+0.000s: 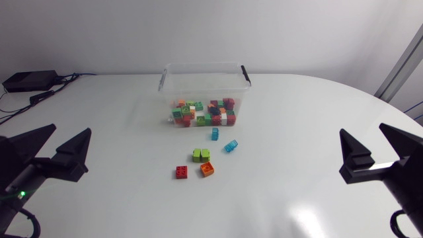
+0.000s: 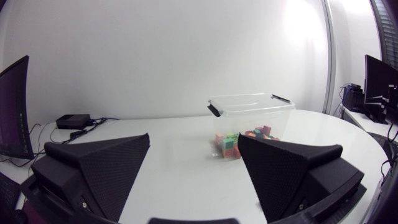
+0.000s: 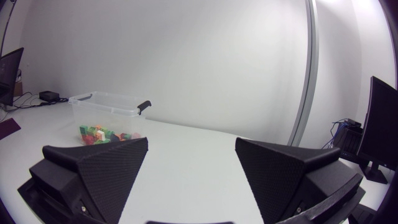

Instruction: Place the duplo bricks in the container

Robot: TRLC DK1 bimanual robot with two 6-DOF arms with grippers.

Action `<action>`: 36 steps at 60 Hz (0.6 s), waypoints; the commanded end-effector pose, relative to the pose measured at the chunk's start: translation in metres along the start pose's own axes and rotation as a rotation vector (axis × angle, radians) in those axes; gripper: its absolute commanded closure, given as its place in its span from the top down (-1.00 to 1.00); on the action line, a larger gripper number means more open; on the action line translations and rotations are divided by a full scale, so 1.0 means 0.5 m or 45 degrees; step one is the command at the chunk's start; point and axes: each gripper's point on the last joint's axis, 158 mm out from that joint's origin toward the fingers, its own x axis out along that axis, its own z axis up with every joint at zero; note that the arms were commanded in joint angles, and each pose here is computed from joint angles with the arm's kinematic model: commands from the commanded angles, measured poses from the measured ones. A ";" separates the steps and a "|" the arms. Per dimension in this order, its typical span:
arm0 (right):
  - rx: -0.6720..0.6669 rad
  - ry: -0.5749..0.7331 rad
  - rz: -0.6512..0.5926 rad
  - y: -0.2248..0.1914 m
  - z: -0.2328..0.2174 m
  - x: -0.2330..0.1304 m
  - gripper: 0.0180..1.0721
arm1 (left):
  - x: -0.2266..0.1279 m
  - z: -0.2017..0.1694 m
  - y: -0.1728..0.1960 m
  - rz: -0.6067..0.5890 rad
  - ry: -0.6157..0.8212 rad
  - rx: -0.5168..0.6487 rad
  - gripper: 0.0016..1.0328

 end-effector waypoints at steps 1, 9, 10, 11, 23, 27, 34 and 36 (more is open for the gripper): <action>0.033 0.053 0.027 0.007 0.018 0.029 0.93 | 0.033 0.015 -0.018 -0.043 0.075 -0.007 0.91; 0.031 0.188 0.085 0.031 0.005 0.075 0.93 | 0.090 -0.005 -0.059 -0.126 0.237 0.037 0.88; 0.035 0.210 0.097 0.036 0.002 0.082 0.92 | 0.092 -0.008 -0.063 -0.132 0.249 0.039 0.88; 0.035 0.229 0.104 0.040 -0.002 0.087 0.92 | 0.103 -0.022 -0.075 -0.154 0.300 0.051 0.88; -0.009 0.521 0.218 0.100 -0.071 0.128 0.90 | 0.163 -0.120 -0.152 -0.289 0.625 0.185 0.88; -0.041 0.599 0.262 0.120 -0.091 0.134 0.90 | 0.175 -0.162 -0.171 -0.335 0.737 0.259 0.88; -0.054 0.688 0.319 0.146 -0.119 0.144 0.90 | 0.197 -0.240 -0.208 -0.497 0.960 0.561 0.85; -0.053 0.719 0.344 0.155 -0.128 0.145 0.91 | 0.203 -0.272 -0.219 -0.602 1.035 0.744 0.83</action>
